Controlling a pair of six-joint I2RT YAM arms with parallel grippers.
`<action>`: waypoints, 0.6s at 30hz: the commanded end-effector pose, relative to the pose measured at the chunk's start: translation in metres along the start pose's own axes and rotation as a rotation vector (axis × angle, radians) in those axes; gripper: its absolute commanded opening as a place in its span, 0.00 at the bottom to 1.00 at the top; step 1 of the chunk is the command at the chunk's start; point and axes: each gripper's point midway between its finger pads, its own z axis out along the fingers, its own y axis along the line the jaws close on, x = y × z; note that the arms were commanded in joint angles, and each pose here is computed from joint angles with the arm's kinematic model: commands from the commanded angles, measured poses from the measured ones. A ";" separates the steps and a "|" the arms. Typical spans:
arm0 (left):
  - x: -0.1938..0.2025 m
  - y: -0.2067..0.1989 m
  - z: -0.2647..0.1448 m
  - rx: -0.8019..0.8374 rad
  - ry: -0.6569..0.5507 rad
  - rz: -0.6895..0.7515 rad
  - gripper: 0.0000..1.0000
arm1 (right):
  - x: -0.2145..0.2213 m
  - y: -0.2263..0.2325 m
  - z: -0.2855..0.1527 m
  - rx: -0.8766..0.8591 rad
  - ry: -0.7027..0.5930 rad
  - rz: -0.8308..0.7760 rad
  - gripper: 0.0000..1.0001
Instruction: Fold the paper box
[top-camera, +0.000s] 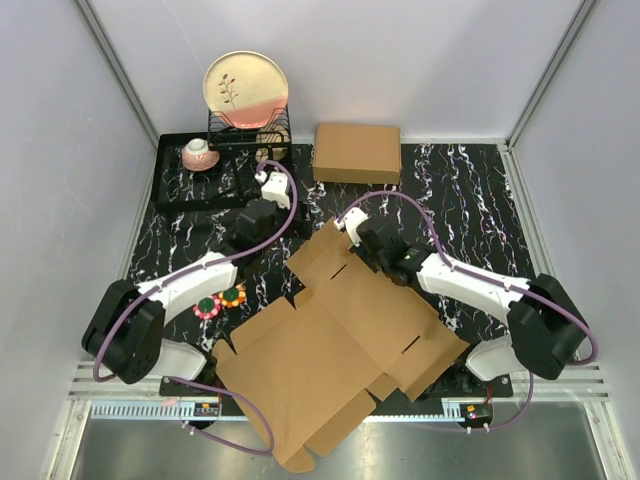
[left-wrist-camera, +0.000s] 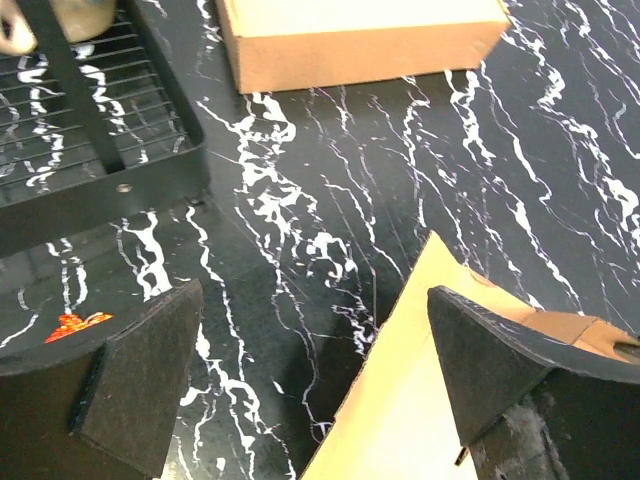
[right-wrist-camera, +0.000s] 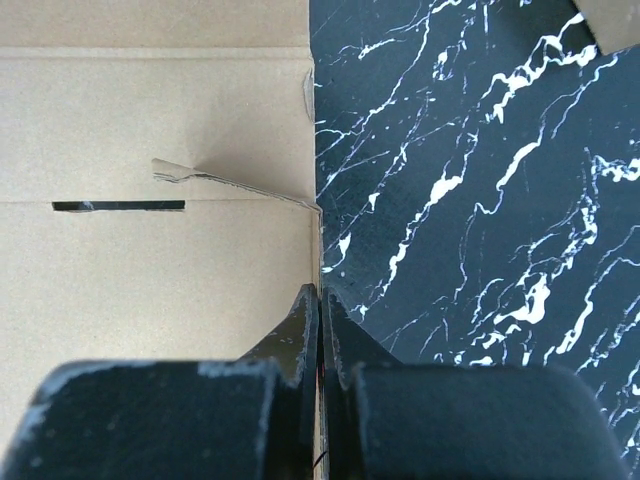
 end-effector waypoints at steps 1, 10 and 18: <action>-0.007 -0.022 0.004 0.124 0.007 0.000 0.96 | -0.027 -0.017 -0.026 0.075 -0.069 -0.034 0.00; 0.012 -0.042 0.017 0.221 0.095 -0.019 0.92 | -0.068 -0.028 -0.066 0.183 -0.144 -0.192 0.00; 0.005 -0.054 0.005 0.294 0.013 -0.114 0.65 | -0.083 -0.042 -0.090 0.315 -0.154 -0.314 0.00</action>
